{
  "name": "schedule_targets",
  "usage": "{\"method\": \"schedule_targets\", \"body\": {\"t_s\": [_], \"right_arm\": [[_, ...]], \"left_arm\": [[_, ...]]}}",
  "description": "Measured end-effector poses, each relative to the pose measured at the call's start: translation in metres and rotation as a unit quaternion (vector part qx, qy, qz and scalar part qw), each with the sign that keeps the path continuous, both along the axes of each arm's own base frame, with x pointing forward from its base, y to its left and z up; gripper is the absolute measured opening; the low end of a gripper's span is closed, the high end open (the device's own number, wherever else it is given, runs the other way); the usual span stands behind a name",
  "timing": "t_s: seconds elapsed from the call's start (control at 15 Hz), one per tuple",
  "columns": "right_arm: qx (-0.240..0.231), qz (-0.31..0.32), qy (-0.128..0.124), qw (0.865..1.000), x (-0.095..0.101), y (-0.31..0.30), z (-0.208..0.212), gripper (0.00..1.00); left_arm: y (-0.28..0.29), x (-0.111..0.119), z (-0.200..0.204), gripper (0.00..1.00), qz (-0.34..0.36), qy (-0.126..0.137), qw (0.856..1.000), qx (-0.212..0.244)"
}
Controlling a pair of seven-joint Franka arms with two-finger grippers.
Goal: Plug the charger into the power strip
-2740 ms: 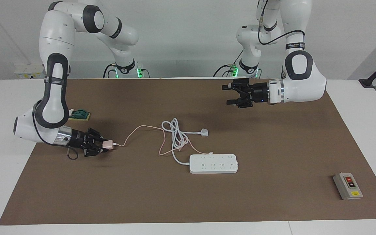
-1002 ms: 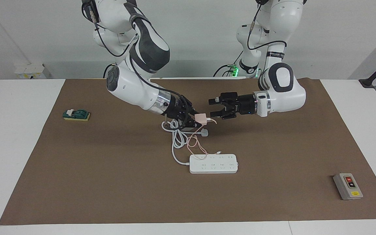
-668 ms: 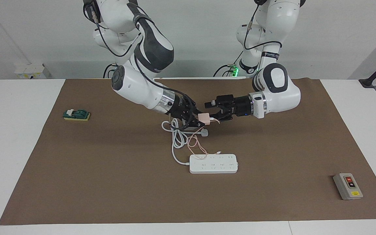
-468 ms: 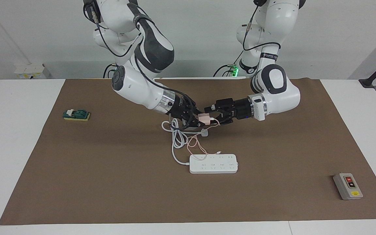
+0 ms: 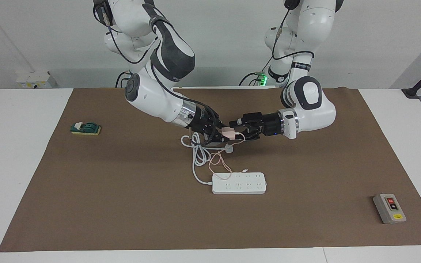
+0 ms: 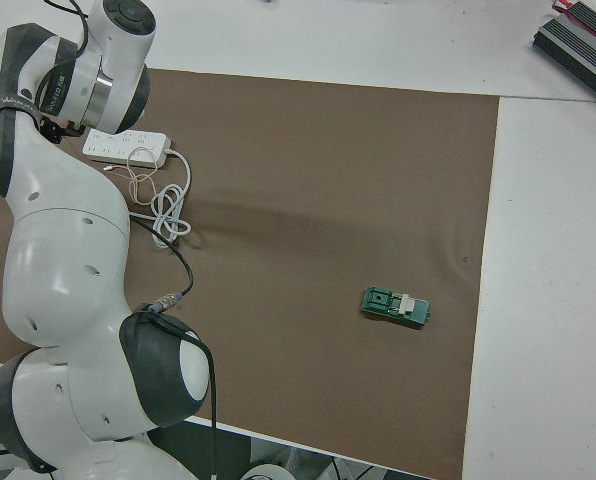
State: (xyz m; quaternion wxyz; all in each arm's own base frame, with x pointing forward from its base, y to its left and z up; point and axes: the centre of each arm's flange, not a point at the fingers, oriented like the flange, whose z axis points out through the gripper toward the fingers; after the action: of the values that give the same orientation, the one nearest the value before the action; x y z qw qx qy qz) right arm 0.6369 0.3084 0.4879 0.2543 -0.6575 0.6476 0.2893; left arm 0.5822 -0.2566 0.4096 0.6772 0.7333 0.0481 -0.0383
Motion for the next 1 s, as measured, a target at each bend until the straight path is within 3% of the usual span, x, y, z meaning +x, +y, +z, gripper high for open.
{"method": "schedule_targets", "body": {"t_s": [0.4,0.87,1.0], "right_arm": [[0.000,0.000,0.000,1.000,0.000,0.000,0.000,0.47],[0.000,0.000,0.000,1.000,0.000,0.000,0.000,0.47],[0.000,0.000,0.000,1.000,0.000,0.000,0.000,0.47]], "left_arm": [[-0.001,0.001,-0.009,1.00,-0.005,0.019,0.999,-0.041],[0.007,0.005,-0.015,0.95,0.003,-0.010,0.999,-0.038],[0.007,0.005,-0.017,0.85,0.002,-0.018,0.999,-0.038]]}}
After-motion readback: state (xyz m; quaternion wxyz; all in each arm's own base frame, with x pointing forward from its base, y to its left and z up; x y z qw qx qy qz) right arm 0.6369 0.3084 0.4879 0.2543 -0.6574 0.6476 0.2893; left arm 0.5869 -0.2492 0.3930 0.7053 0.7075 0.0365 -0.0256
